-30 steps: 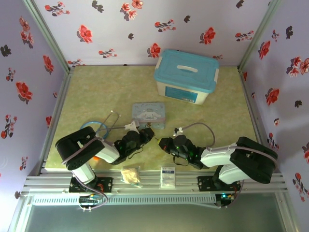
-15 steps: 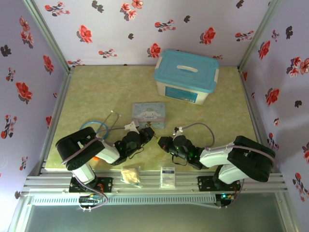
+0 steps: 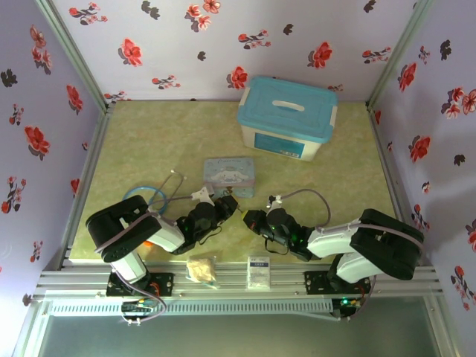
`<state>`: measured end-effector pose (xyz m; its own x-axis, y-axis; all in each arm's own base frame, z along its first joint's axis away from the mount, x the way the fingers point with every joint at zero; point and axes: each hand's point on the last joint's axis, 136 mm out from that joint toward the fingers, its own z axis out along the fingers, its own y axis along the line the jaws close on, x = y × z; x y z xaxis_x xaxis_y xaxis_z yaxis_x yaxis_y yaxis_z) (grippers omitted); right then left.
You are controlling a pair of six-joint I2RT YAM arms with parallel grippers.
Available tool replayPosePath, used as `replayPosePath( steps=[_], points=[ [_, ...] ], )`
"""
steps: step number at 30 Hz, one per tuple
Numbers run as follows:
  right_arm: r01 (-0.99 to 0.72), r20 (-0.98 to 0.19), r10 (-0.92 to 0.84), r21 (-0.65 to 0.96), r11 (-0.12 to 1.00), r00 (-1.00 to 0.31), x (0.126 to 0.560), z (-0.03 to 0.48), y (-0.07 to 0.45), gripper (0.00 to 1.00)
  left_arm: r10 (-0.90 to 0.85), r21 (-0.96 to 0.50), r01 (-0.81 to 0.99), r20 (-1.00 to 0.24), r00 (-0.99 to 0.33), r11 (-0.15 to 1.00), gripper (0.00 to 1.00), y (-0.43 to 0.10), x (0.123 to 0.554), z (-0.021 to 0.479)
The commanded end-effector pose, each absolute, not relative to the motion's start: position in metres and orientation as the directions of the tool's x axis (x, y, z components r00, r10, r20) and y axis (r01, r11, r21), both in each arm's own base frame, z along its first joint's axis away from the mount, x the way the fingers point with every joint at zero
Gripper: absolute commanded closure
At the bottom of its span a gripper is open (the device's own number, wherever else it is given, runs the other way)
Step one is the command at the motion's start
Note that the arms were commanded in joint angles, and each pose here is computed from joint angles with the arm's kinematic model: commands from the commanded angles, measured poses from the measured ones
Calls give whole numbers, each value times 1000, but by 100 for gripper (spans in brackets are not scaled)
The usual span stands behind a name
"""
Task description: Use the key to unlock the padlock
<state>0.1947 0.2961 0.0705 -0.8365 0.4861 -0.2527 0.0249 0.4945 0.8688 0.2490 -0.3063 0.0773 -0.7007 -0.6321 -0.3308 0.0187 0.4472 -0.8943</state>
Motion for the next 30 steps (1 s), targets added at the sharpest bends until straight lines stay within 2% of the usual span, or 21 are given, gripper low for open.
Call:
replayPosePath(
  steps=[1,12,30],
  points=[
    [-3,-273,490,875,483,-828,199,77,304,100,-672,-930,91,-323,-666,357,100,-317,255,115],
    [-30,-277,507,896,442,-816,203,85,310,100,-667,-930,83,-317,-675,358,100,-320,254,111],
    [-49,-313,531,891,451,-787,208,91,303,100,-665,-924,87,-331,-670,372,100,-319,254,107]
  ],
)
